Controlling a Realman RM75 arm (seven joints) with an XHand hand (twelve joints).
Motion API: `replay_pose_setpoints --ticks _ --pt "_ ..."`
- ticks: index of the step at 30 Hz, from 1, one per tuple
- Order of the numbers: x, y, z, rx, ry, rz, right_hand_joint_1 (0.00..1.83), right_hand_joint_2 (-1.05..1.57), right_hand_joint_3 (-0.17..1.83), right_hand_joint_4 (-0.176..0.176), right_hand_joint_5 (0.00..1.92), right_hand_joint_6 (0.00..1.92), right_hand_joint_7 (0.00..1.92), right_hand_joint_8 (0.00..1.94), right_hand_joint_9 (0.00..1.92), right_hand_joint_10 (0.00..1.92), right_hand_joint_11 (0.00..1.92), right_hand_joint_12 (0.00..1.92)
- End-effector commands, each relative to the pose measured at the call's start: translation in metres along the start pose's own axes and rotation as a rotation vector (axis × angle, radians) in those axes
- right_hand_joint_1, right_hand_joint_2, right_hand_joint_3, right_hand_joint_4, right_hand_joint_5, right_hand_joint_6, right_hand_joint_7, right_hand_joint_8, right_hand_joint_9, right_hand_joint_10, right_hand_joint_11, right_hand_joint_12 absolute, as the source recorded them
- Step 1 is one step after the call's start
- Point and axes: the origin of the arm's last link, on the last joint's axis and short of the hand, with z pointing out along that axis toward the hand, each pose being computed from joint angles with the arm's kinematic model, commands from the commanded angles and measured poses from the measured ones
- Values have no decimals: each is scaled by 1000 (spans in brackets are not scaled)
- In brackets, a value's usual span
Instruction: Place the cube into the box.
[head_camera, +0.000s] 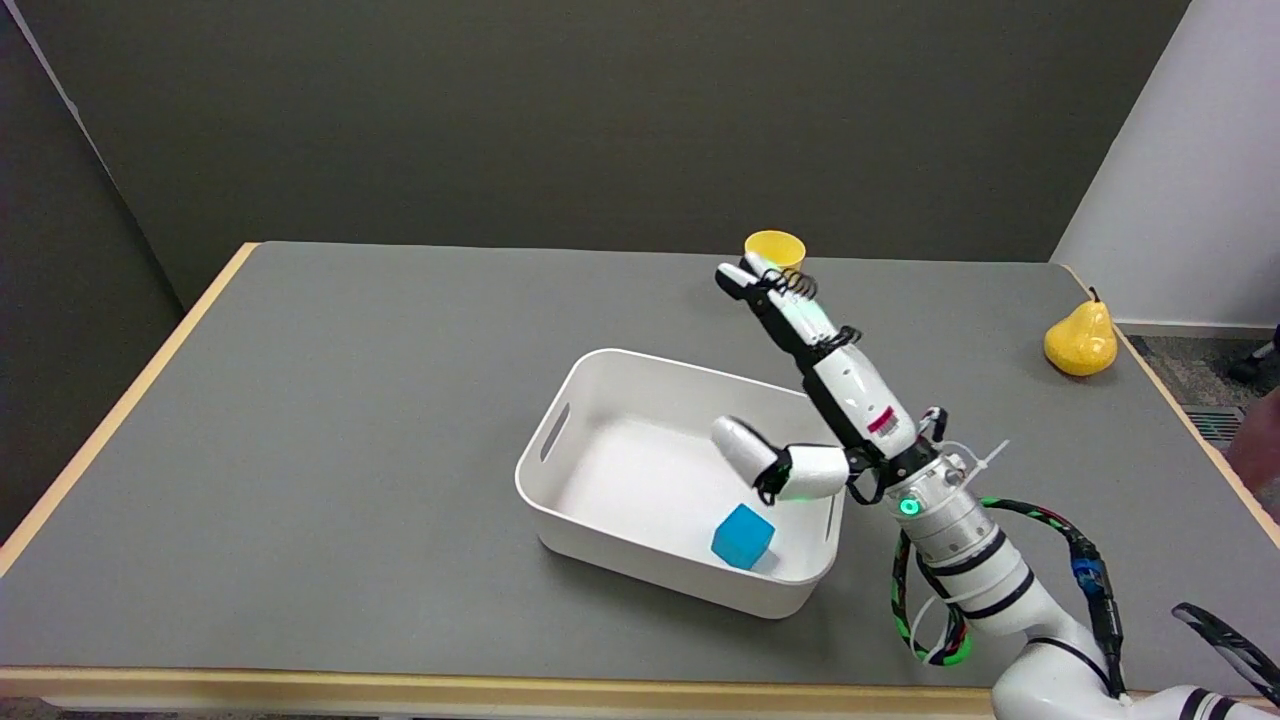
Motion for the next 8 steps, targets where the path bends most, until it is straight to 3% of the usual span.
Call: replay_pose_setpoints --ticks 1,8 --pt "74 7 -36 -24 306 -434 433 618 936 62 91 387 25 109 -1 92 -1 214" --pt "104 23 -79 -211 380 -484 470 627 949 48 137 422 82 264 14 237 -1 310"
